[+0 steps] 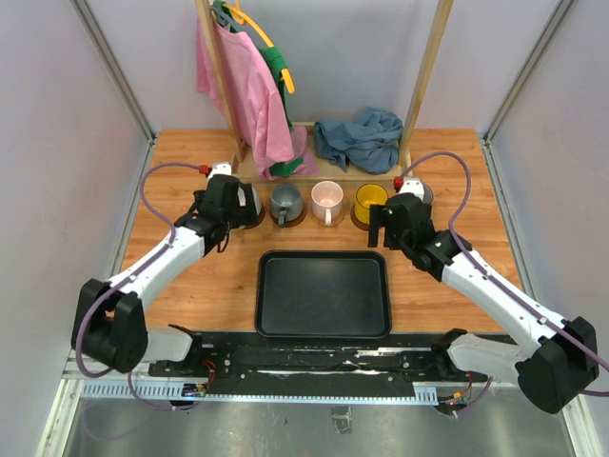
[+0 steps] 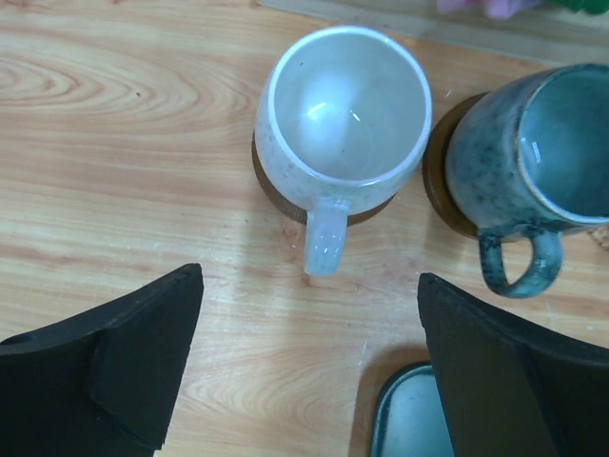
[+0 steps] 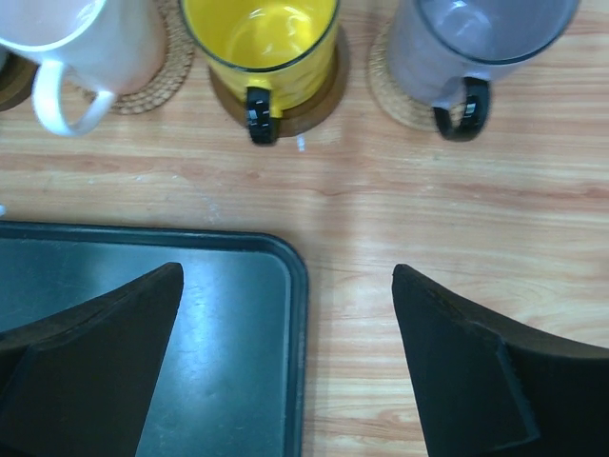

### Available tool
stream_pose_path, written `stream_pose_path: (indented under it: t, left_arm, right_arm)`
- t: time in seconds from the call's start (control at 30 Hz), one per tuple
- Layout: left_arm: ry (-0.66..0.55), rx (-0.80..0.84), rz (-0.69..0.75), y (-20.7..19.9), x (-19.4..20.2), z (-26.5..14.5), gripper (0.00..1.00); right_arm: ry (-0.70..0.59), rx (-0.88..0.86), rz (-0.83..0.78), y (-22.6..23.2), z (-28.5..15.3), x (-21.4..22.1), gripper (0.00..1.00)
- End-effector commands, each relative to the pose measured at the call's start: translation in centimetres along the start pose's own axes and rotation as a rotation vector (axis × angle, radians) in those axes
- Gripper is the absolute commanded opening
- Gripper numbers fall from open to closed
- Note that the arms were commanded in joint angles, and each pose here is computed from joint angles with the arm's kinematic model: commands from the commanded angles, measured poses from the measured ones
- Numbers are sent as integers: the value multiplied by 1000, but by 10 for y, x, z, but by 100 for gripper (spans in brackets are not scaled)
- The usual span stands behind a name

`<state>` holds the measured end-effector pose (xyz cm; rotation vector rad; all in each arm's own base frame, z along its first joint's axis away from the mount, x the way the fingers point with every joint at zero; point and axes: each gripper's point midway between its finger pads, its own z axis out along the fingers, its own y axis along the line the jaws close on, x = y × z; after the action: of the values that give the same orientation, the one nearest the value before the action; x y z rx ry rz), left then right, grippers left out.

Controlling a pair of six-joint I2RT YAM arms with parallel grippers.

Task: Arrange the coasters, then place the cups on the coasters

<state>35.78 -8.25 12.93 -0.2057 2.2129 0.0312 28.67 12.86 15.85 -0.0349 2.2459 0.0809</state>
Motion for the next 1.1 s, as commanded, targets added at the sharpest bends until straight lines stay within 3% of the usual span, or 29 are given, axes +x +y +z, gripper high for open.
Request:
stream_pose_path:
  t: [0.0, 0.2, 0.4, 0.67, 0.87, 1.07]
  left_arm:
    - [-50, 2, -41, 6, -20, -21, 100]
    - [-54, -27, -71, 17, -22, -37, 100]
    - [-38, -80, -79, 33, -14, -51, 100]
    - [-88, -160, -152, 64, -3, -79, 100]
    - [-194, -106, -236, 71, -11, -106, 100]
    - [-189, -101, -248, 74, -7, -113, 100]
  right_arm:
    - [-64, 156, -1, -39, -8, -13, 100]
    - [-81, 323, 114, -101, -15, -15, 98]
    - [-164, 455, 268, -150, -48, -6, 98]
    - [-167, 539, 304, -169, -85, 14, 98]
    - [-167, 553, 321, -172, -96, 17, 98]
    - [-188, 560, 330, -174, -102, 14, 98]
